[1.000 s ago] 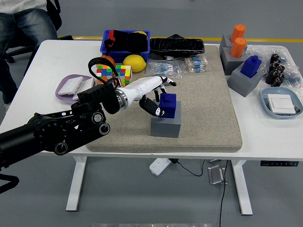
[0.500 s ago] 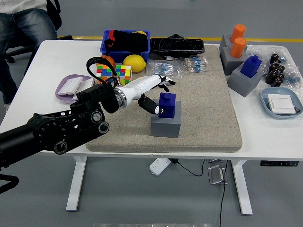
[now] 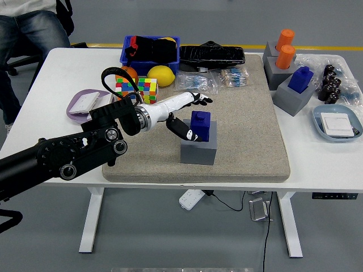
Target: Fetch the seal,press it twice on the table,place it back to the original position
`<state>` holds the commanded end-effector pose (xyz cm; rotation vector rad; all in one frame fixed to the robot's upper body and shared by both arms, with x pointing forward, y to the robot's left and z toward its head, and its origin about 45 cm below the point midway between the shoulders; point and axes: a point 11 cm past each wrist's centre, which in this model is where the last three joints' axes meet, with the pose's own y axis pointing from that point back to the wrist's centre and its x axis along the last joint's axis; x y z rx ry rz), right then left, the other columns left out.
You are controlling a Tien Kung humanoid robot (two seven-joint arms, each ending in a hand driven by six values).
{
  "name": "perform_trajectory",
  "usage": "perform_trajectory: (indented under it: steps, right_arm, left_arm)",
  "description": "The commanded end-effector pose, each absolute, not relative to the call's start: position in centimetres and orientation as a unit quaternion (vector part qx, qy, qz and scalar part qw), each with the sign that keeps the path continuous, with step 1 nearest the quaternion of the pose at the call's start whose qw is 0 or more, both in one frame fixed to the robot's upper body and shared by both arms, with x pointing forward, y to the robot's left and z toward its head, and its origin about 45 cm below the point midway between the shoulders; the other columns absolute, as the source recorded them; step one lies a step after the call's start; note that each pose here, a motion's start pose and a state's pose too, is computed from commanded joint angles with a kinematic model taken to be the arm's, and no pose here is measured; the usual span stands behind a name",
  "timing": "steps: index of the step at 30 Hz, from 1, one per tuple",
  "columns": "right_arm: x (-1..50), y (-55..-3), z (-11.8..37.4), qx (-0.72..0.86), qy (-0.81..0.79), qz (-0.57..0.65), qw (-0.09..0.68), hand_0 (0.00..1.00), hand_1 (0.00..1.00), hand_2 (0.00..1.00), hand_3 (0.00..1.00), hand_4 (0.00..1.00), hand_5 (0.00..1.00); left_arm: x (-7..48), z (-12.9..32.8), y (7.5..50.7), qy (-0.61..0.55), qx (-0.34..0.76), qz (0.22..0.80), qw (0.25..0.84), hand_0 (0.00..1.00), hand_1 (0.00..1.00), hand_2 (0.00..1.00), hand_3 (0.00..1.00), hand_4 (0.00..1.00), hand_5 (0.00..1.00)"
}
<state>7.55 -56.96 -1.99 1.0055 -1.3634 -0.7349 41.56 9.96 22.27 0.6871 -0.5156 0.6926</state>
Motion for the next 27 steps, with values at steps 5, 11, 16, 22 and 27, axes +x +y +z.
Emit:
perform_trajectory:
  steps: [5, 11, 16, 22, 27]
  right_arm:
    - [7.5, -56.9, -2.1, 0.434, -0.589, -0.319, 0.602, 0.902, 0.753, 0.754, 0.775, 0.891, 0.553]
    - [7.4, -56.7, -2.2, 0.435, -0.589, -0.321, 0.601, 0.902, 0.753, 0.753, 0.775, 0.892, 0.552]
    - [7.3, -56.6, -2.3, 0.435, -0.588, -0.322, 0.601, 0.902, 0.753, 0.753, 0.775, 0.892, 0.552]
    - [7.4, -56.5, -2.4, 0.435, -0.589, -0.323, 0.599, 0.902, 0.753, 0.752, 0.775, 0.892, 0.553]
    - [7.3, -56.7, -2.3, 0.434, -0.591, -0.323, 0.598, 0.903, 0.753, 0.753, 0.774, 0.892, 0.552]
  left_arm:
    - [41.9, 22.3, 10.3, -0.185, 0.284, 0.346, 0.875, 0.998, 0.998, 0.998, 0.998, 0.998, 0.665]
    - [43.3, 23.5, 11.6, -0.131, 0.186, 0.420, 0.878, 0.998, 0.998, 0.998, 0.998, 0.998, 0.879]
    - [44.7, 23.9, 14.2, -0.085, 0.100, 0.502, 0.855, 0.998, 0.998, 0.998, 0.998, 0.998, 0.879]
    - [46.3, 24.2, 19.4, -0.063, 0.014, 0.608, 0.791, 0.998, 0.998, 0.998, 0.998, 0.998, 0.998]
    - [47.0, 24.3, 24.1, -0.091, 0.033, 0.656, 0.749, 0.998, 0.998, 0.998, 0.998, 0.998, 0.956]
